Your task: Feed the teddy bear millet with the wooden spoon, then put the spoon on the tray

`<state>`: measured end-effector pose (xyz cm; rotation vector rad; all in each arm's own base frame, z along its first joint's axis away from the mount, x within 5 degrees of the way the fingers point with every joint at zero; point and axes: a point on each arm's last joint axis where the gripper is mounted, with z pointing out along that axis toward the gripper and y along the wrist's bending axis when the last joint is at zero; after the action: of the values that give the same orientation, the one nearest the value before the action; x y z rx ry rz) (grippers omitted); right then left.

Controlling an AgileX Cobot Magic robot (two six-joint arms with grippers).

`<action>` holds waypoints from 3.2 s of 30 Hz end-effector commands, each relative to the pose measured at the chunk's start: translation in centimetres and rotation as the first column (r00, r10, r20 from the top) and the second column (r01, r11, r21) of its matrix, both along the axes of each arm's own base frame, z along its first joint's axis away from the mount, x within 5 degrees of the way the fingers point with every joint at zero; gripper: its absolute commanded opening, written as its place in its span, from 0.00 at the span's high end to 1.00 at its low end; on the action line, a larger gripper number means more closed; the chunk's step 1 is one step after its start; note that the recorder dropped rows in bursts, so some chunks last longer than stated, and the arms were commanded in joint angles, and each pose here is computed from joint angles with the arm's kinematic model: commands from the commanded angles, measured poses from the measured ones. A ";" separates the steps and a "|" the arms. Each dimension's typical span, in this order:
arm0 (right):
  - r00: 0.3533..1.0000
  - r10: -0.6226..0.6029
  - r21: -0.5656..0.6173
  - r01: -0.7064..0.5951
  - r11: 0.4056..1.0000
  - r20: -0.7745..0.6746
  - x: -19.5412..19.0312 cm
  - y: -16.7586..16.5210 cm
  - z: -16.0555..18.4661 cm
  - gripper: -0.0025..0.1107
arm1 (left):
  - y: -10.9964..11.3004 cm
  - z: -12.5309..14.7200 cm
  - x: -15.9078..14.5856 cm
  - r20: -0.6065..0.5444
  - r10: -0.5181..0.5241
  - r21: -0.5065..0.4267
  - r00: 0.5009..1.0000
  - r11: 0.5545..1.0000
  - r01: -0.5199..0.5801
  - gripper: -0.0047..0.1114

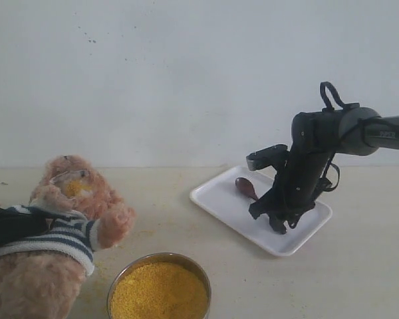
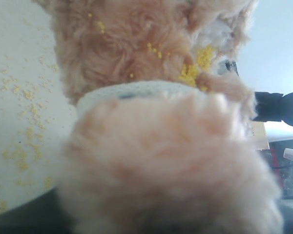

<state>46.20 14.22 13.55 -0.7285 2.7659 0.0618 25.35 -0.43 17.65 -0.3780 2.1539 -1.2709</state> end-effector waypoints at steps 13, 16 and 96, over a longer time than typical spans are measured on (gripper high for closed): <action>0.946 -0.158 0.108 0.132 0.985 0.284 -0.8 -1.0 10.7 0.98 | 0.0 0.5 0.1 0.037 -0.003 -0.019 0.999 1.000 0.004 0.92; 0.899 -0.230 0.154 0.185 0.971 0.373 -2.4 -1.9 11.6 0.98 | 0.0 0.5 0.1 0.037 -0.003 -0.019 0.999 1.000 0.004 0.92; 0.229 -0.533 0.468 0.284 0.837 0.814 -42.0 -15.7 11.2 0.98 | -0.3 0.5 -0.2 0.070 -0.080 0.018 0.994 0.997 0.079 0.92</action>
<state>4.30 -1.22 24.53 0.1743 1.6356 -0.0364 25.03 -0.69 17.62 -0.2486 2.1709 -1.2548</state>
